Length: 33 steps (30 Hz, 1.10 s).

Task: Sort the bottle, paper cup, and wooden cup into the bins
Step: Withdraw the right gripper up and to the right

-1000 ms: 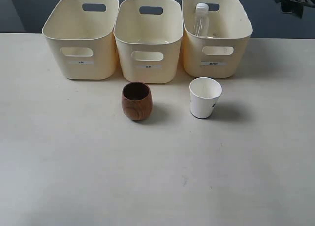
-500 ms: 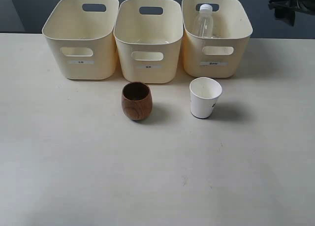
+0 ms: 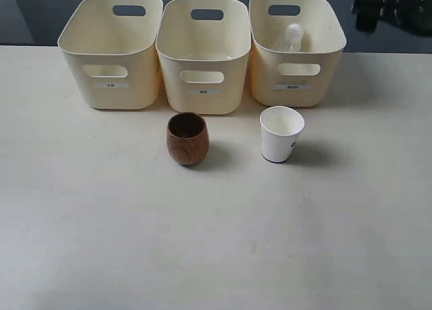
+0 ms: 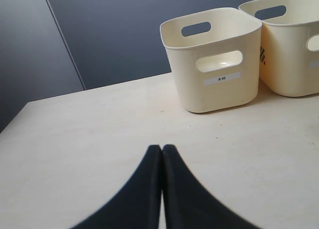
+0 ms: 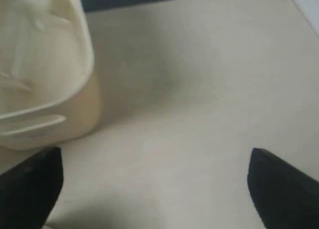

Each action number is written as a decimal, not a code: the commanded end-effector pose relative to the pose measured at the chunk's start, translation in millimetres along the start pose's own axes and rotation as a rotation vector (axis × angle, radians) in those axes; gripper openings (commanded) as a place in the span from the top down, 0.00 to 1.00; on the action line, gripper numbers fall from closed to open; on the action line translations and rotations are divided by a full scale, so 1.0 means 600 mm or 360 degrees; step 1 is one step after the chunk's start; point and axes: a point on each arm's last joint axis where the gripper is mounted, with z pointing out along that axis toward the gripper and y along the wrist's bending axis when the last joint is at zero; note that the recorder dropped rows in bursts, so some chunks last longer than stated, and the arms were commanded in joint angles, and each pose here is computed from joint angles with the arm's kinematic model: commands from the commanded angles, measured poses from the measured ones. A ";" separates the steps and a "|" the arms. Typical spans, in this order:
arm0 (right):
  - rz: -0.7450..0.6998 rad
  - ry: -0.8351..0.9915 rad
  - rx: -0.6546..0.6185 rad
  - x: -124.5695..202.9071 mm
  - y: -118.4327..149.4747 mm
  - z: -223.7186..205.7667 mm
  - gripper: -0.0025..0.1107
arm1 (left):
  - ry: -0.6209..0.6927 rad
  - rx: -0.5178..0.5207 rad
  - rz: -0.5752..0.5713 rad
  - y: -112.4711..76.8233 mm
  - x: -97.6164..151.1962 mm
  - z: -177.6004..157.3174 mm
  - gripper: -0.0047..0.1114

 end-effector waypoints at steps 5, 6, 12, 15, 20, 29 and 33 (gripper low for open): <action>0.0085 -0.0587 -0.0633 0.039 -0.034 -0.131 0.14 | -0.0014 0.0003 -0.0002 0.000 0.000 0.000 0.96; 0.0066 -0.0686 -0.0723 0.057 -0.043 -0.150 0.14 | -0.0014 0.0003 -0.0002 0.000 0.000 0.000 0.96; 0.0043 -0.0903 -0.0955 0.123 -0.071 -0.194 0.14 | -0.0014 0.0003 -0.0002 0.000 0.000 0.000 0.96; 0.0043 -0.0985 -0.1038 0.160 -0.087 -0.210 0.14 | -0.0014 0.0003 -0.0002 0.000 0.000 0.000 0.96; 0.0032 -0.1121 -0.1220 0.214 -0.100 -0.222 0.14 | -0.0014 0.0003 -0.0002 0.000 0.000 0.000 0.96; 0.0032 -0.1115 -0.1299 0.271 -0.109 -0.206 0.14 | -0.0015 0.0003 -0.0002 0.000 0.000 0.000 0.96; 0.0058 -0.1044 -0.1312 0.295 -0.109 -0.187 0.14 | -0.0015 0.0003 -0.0002 0.000 0.000 0.000 0.96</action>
